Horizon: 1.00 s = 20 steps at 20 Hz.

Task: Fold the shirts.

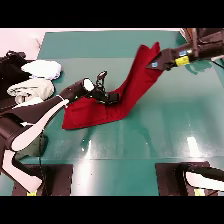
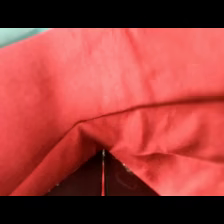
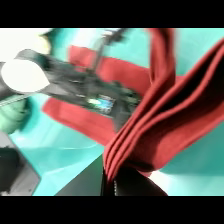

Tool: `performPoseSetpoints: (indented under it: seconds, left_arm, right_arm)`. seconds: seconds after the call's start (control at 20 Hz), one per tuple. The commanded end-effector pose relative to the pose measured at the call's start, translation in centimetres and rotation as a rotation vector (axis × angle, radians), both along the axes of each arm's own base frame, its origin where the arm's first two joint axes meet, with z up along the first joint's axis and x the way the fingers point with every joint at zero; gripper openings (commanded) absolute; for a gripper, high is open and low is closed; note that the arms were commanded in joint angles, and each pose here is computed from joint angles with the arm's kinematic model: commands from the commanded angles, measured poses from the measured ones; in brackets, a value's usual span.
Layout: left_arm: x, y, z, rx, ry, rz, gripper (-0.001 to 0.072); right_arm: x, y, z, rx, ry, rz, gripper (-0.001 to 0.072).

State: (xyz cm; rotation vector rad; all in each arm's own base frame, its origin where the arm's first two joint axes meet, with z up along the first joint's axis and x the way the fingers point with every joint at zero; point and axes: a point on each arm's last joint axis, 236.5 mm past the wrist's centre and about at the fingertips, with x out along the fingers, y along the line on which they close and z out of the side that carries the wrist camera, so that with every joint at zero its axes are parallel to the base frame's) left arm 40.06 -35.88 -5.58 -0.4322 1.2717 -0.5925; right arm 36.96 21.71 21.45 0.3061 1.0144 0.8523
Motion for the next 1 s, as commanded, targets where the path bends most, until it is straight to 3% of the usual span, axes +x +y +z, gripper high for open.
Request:
performPoseSetpoints:
  seconds: [0.0,0.2,0.5,0.6,0.65,0.75,0.95]
  left_arm:
    - [0.7,0.0,0.3,-0.009,-0.009,0.013,0.0022]
    - [3.6,5.0,4.8,0.018,-0.070,0.034,0.0021]
    - [7.8,24.4,21.9,0.196,-0.451,0.292,0.0022]
    - [6.7,28.2,26.1,0.211,-0.533,0.370,0.0022]
    - [6.1,29.2,27.3,0.219,-0.555,0.384,0.0023]
    - [5.0,30.1,28.4,0.230,-0.569,0.394,0.0023]
    - [4.1,29.5,27.5,0.232,-0.523,0.362,0.0022]
  right_arm:
    - [-1.2,4.9,1.3,0.026,-0.020,0.084,0.0013]
    - [-1.7,10.2,1.9,0.070,-0.072,0.146,0.0012]
    - [-4.9,24.3,-0.3,0.292,-0.063,0.301,0.0035]
    - [-6.2,29.1,-2.7,0.352,-0.037,0.324,0.0406]
    - [-6.9,30.3,-3.8,0.367,0.009,0.334,0.0408]
    - [-6.4,29.7,-5.4,0.312,-0.005,0.341,0.0404]
    - [-2.3,20.1,-10.2,-0.019,-0.028,0.274,0.0372]
